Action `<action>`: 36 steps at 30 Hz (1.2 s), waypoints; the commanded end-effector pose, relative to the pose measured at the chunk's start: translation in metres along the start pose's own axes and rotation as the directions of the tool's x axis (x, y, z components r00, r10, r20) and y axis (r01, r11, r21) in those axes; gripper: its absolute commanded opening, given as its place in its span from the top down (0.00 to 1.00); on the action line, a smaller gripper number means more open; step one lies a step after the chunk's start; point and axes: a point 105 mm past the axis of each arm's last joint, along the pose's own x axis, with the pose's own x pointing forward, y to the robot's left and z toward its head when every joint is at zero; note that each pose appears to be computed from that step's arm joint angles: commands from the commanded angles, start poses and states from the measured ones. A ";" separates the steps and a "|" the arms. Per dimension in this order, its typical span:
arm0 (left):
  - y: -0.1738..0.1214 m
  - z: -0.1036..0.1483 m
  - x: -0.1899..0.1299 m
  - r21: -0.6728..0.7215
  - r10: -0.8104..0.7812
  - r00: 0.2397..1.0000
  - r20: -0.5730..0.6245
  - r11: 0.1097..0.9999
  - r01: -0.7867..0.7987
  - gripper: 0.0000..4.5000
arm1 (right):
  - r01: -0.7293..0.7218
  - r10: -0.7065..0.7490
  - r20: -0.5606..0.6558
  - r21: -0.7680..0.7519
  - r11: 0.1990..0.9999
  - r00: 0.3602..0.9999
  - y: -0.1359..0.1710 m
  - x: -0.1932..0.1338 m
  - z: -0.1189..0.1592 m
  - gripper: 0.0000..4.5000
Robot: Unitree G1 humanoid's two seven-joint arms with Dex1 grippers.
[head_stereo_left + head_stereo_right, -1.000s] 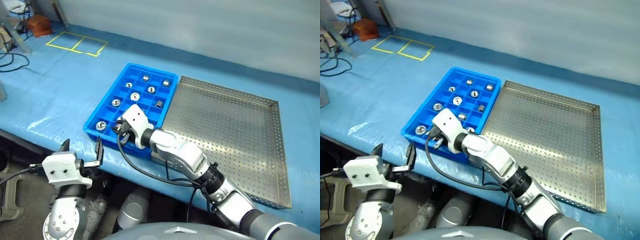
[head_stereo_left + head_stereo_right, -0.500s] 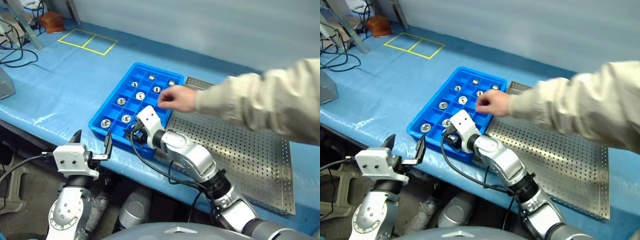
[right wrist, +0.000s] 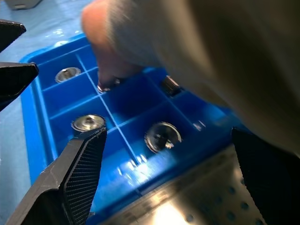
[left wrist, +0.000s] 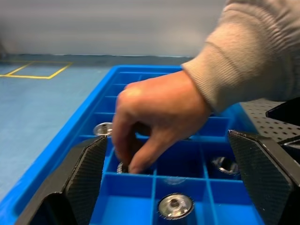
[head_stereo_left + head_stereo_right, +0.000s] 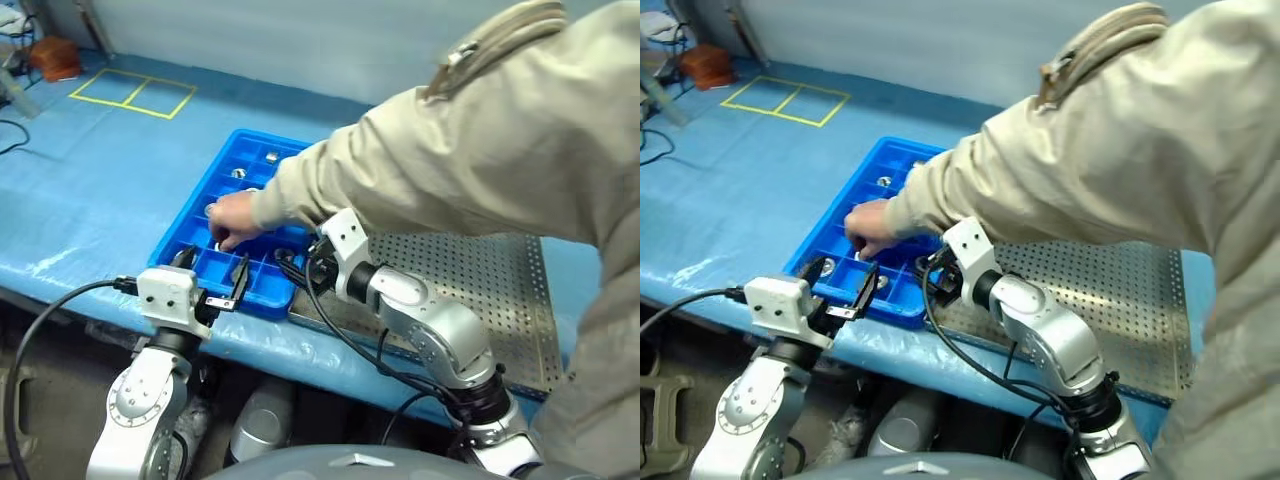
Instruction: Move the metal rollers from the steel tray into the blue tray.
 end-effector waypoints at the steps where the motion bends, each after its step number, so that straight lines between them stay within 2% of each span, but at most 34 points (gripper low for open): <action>1: -0.006 0.004 0.002 -0.003 -0.044 0.999 0.015 0.999 0.044 0.00 | 0.023 -0.023 0.053 -0.006 1.000 0.998 0.000 -0.008 0.012 0.01; 32: -0.016 0.000 0.005 -0.011 -0.098 0.995 -0.009 0.995 0.098 0.00 | 0.078 -0.077 0.038 -0.021 0.997 0.996 -0.006 -0.011 0.008 0.01; 36: -0.018 -0.001 0.006 -0.015 -0.105 0.994 -0.009 0.994 0.105 0.00 | 0.145 -0.144 0.047 -0.015 0.989 0.988 -0.016 -0.007 0.007 0.01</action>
